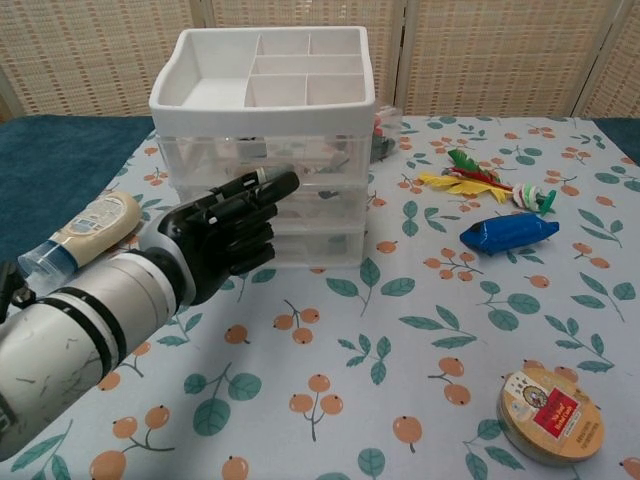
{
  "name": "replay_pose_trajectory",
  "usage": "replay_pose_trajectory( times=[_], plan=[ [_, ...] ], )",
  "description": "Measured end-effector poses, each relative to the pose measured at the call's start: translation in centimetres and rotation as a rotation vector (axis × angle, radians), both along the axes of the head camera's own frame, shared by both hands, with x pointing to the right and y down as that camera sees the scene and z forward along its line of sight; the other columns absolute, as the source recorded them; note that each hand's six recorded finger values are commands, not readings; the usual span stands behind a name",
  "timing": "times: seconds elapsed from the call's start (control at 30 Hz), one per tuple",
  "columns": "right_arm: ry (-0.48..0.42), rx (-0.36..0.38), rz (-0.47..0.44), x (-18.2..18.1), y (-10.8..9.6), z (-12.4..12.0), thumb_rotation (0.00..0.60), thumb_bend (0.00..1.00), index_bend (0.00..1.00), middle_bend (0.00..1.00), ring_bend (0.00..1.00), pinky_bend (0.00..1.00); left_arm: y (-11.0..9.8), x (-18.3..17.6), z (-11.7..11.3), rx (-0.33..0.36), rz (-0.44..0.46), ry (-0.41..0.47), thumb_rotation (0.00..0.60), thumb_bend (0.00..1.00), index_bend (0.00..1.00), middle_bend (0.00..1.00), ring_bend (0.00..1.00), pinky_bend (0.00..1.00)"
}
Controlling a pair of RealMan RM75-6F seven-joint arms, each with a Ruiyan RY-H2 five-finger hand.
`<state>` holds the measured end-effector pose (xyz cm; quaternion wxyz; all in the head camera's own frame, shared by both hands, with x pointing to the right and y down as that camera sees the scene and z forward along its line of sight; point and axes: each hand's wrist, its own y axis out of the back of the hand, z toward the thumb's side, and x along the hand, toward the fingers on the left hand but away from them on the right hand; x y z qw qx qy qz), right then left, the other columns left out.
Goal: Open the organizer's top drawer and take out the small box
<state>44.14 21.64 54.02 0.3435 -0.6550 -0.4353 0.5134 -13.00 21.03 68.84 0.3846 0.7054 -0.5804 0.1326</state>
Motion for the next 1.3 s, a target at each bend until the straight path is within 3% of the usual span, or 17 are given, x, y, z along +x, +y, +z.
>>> replay_pose_trajectory(
  times=[0.53, 0.7, 0.83, 0.93, 1.17, 1.3],
  plan=[
    [0.007, -0.008, -0.008, -0.2, 0.2, 0.0, 0.6, 0.33, 0.01, 0.17, 0.03, 0.13, 1.6, -1.3, -0.8, -0.002, -0.004, 0.018, 0.6, 0.29, 0.3, 0.96, 1.0, 1.0],
    [0.009, 0.002, -0.015, -0.3, 0.0, -0.2, 0.6, 0.33, 0.01, 0.17, 0.03, 0.13, 2.1, -1.3, -1.4, 0.025, 0.036, 0.01, 0.6, 0.29, 0.31, 0.96, 1.0, 1.0],
    [0.016, 0.026, -0.023, -0.4, -0.4, -0.7, 0.6, 0.33, 0.01, 0.17, 0.03, 0.13, 2.3, -1.5, -2.2, 0.122, 0.12, -0.064, 0.6, 0.29, 0.3, 0.96, 1.0, 1.0],
    [0.019, 0.042, -0.026, -0.4, -0.7, -1.1, 0.6, 0.33, 0.01, 0.17, 0.03, 0.13, 2.0, -2.3, -3.1, 0.232, 0.2, -0.161, 0.6, 0.29, 0.29, 0.96, 1.0, 1.0],
    [0.011, 0.062, -0.032, -0.6, -1.1, -1.4, 0.6, 0.33, 0.01, 0.17, 0.03, 0.13, 0.9, -4.8, -4.8, 0.479, 0.391, -0.455, 0.6, 0.29, 0.26, 0.96, 1.0, 1.0],
    [0.006, 0.059, -0.031, -0.6, -1.1, -1.3, 0.6, 0.33, 0.01, 0.17, 0.03, 0.13, 0.2, -6.4, -5.3, 0.577, 0.474, -0.632, 0.6, 0.29, 0.23, 0.95, 1.0, 1.0]
  ],
)
